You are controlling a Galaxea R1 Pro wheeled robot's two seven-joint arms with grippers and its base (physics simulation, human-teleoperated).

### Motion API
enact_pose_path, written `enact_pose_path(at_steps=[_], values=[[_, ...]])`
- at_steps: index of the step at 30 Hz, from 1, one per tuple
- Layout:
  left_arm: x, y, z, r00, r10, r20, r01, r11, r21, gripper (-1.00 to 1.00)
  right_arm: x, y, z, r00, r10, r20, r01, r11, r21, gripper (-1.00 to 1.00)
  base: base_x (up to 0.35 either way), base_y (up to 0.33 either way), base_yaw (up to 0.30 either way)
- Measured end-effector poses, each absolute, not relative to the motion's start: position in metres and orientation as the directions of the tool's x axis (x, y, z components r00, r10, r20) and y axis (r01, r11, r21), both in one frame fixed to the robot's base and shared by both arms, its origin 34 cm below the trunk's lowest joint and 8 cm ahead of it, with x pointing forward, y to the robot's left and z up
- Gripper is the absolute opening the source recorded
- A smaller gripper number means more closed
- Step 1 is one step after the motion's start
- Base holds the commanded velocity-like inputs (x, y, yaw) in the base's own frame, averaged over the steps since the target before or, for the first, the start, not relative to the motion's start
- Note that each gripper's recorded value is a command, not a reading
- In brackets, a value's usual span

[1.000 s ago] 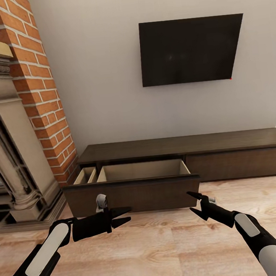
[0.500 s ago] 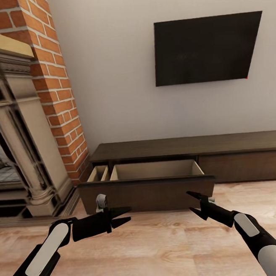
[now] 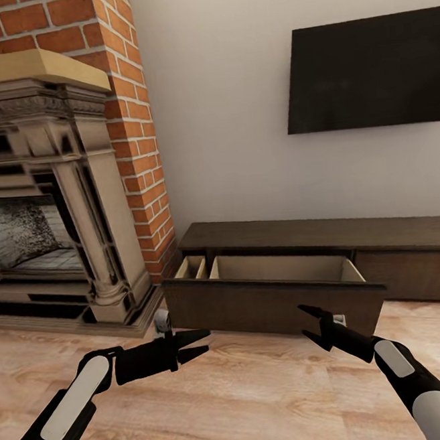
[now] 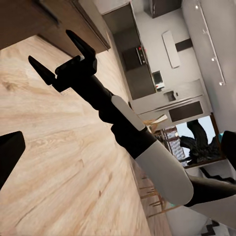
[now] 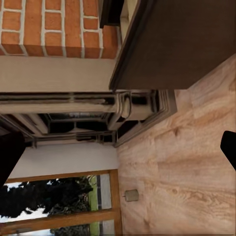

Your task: Place each of the two pumpkins and all three candles from the living room inside a cabinet in the living room (use any cabinet), then make sure every cabinet is closed, and position the cauldron so it is next to a table in the living room.

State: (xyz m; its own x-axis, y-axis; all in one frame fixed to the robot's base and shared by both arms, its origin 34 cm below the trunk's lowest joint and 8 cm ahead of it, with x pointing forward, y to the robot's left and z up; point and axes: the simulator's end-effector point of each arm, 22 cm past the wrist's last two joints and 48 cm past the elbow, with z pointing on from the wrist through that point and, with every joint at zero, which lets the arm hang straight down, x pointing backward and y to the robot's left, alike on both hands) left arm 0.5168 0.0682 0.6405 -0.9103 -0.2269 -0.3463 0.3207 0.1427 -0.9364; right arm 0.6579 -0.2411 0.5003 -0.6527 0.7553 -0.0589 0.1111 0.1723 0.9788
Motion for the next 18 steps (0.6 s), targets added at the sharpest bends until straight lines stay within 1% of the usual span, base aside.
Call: enact_pose_path(at_steps=[2,4,13,15,18], values=[[0.517,0.068,0.641,-0.91,-0.226,-0.347,0.322,0.143,-0.936,1.0,0.658,-0.241,0.5,-0.652,0.756,-0.056,0.111,0.169,0.979,1.0,-0.003,-0.068,0.024],[0.517,0.067,0.64,-0.911,-0.225,-0.347,0.321,0.143,-0.936,1.0,0.658,-0.24,0.501,-0.652,0.757,-0.051,0.108,0.159,0.981,1.0,-0.001,-0.21,0.007],[0.516,0.067,0.64,-0.911,-0.225,-0.346,0.321,0.143,-0.936,1.0,0.658,-0.238,0.513,-0.653,0.756,-0.047,0.066,0.118,0.991,1.0,0.0,-0.266,0.003],[0.516,0.067,0.64,-0.911,-0.225,-0.347,0.321,0.144,-0.936,1.0,0.658,-0.238,0.513,-0.653,0.756,-0.047,0.065,0.117,0.991,1.0,0.0,-0.279,0.135],[0.516,0.068,0.64,-0.911,-0.225,-0.347,0.321,0.144,-0.936,1.0,0.657,-0.238,0.513,-0.653,0.756,-0.045,0.065,0.116,0.991,1.0,0.0,-0.279,0.245]])
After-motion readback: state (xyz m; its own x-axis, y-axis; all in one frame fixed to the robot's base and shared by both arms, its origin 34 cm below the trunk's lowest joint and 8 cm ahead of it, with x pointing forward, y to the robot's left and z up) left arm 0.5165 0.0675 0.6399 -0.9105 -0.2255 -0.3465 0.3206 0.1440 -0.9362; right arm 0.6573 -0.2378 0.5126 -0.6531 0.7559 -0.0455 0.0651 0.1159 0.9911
